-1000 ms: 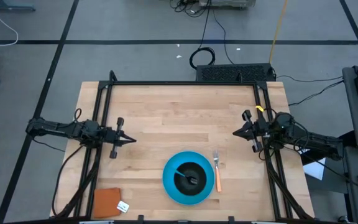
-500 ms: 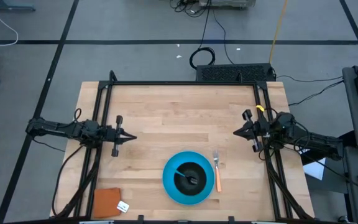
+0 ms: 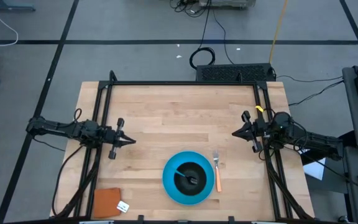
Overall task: Set table place
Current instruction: Return to home position
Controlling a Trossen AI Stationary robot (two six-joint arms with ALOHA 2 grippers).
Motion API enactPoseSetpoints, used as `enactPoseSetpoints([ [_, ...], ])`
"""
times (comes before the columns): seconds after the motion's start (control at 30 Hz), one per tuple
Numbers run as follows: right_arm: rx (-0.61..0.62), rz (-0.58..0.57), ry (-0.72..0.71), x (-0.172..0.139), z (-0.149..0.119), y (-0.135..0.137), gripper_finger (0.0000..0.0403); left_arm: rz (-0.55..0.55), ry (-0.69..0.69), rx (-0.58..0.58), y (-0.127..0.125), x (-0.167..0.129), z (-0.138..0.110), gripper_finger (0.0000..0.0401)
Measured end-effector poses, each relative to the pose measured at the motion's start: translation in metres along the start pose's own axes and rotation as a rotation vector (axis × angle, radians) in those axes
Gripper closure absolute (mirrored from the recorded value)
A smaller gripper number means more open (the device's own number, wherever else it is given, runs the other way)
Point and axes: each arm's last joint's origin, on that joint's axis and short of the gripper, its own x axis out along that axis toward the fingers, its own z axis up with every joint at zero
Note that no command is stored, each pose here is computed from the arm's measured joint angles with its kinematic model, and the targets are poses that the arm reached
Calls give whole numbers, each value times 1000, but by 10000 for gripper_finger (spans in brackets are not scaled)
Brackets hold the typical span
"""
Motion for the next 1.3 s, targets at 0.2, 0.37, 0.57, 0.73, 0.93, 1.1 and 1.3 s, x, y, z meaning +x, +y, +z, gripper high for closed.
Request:
enactPoseSetpoints([
  [0.2, 8, 0, 0, 0, 0, 0, 403, 1, 1, 32, 0, 0, 0, 377],
  [0.37, 8, 0, 0, 0, 0, 0, 403, 1, 1, 32, 0, 0, 0, 377],
  [0.57, 8, 0, 0, 0, 0, 0, 403, 1, 1, 34, 0, 0, 0, 377],
  [0.73, 8, 0, 0, 0, 0, 0, 403, 1, 1, 34, 0, 0, 0, 377],
  [0.93, 8, 0, 0, 0, 0, 0, 403, 1, 0, 34, 0, 0, 0, 377],
  [1.1, 8, 0, 0, 0, 0, 0, 403, 1, 0, 34, 0, 0, 0, 377],
  [1.3, 8, 0, 0, 0, 0, 0, 403, 1, 0, 34, 0, 0, 0, 377],
])
